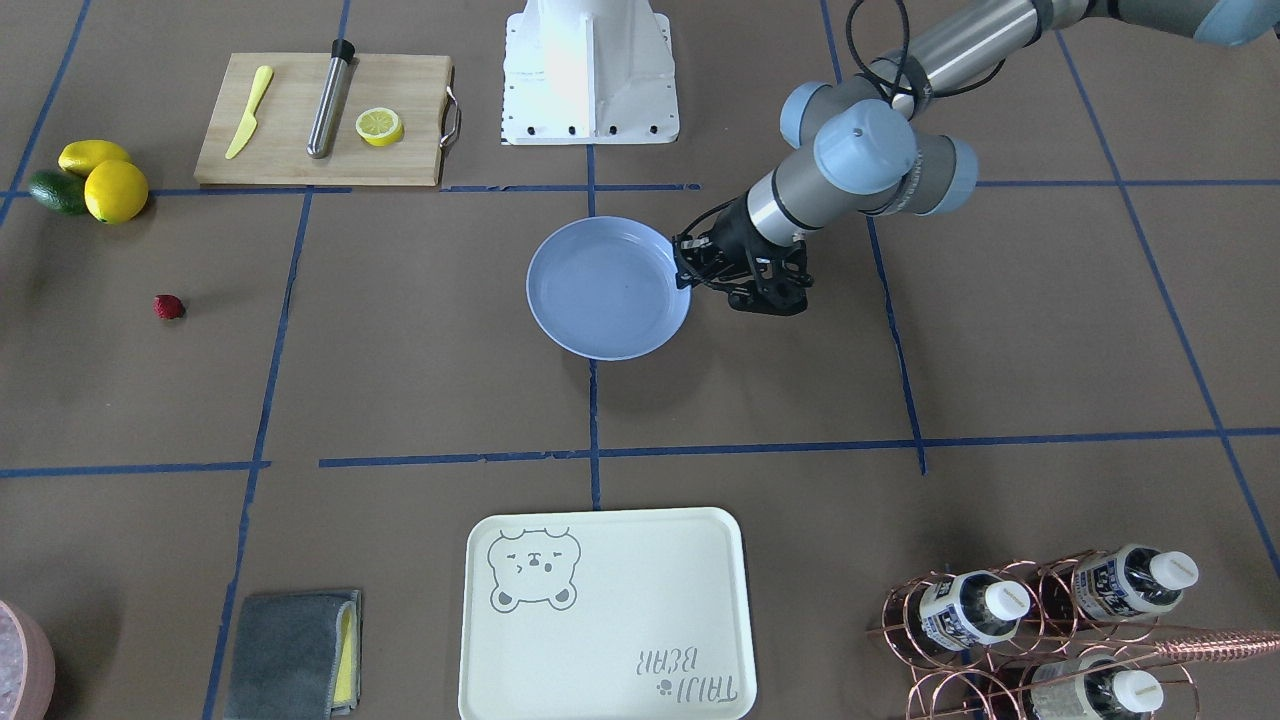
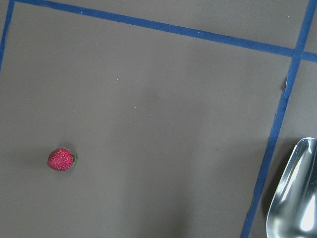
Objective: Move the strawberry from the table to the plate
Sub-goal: 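Slide the light blue plate toward the table center with the left gripper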
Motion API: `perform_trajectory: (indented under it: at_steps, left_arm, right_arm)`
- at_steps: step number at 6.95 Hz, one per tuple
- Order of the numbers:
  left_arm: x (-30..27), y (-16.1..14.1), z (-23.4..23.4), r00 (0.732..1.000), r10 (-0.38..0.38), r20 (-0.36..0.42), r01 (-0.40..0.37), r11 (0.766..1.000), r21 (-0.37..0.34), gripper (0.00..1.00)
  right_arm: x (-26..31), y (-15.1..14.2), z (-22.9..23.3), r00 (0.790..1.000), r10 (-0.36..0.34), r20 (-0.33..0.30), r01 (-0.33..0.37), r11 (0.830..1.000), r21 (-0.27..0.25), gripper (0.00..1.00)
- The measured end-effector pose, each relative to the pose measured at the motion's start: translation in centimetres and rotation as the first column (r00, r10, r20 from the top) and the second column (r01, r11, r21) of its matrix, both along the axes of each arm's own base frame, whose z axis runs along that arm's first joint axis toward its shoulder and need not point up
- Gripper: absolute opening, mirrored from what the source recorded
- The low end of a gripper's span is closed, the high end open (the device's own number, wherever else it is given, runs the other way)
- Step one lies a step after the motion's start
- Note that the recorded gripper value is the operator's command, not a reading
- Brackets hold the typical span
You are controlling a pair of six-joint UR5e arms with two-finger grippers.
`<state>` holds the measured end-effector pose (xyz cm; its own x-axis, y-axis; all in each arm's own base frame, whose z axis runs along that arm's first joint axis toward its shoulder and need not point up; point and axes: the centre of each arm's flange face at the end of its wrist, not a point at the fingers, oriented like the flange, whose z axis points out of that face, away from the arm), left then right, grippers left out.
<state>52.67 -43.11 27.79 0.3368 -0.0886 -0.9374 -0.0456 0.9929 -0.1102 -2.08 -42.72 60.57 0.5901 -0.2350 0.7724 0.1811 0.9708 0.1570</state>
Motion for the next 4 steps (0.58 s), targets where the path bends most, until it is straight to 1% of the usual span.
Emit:
perform_trajectory:
  at_steps: [2,4]
  left_arm:
    - [2.4,0.4,0.2,1.000,-0.020,0.024,0.019,1.000,0.010,0.00]
    - [3.2,0.6,1.0,0.999,-0.024,0.042,0.024,1.000,0.011,0.00]
  right_arm:
    - [-0.2,-0.6,-0.5,1.000,-0.002,0.001,0.002,1.000,0.010,1.00]
    - [-0.3,-0.7,-0.6,1.000,-0.003,0.003,0.002,1.000,0.012,1.00]
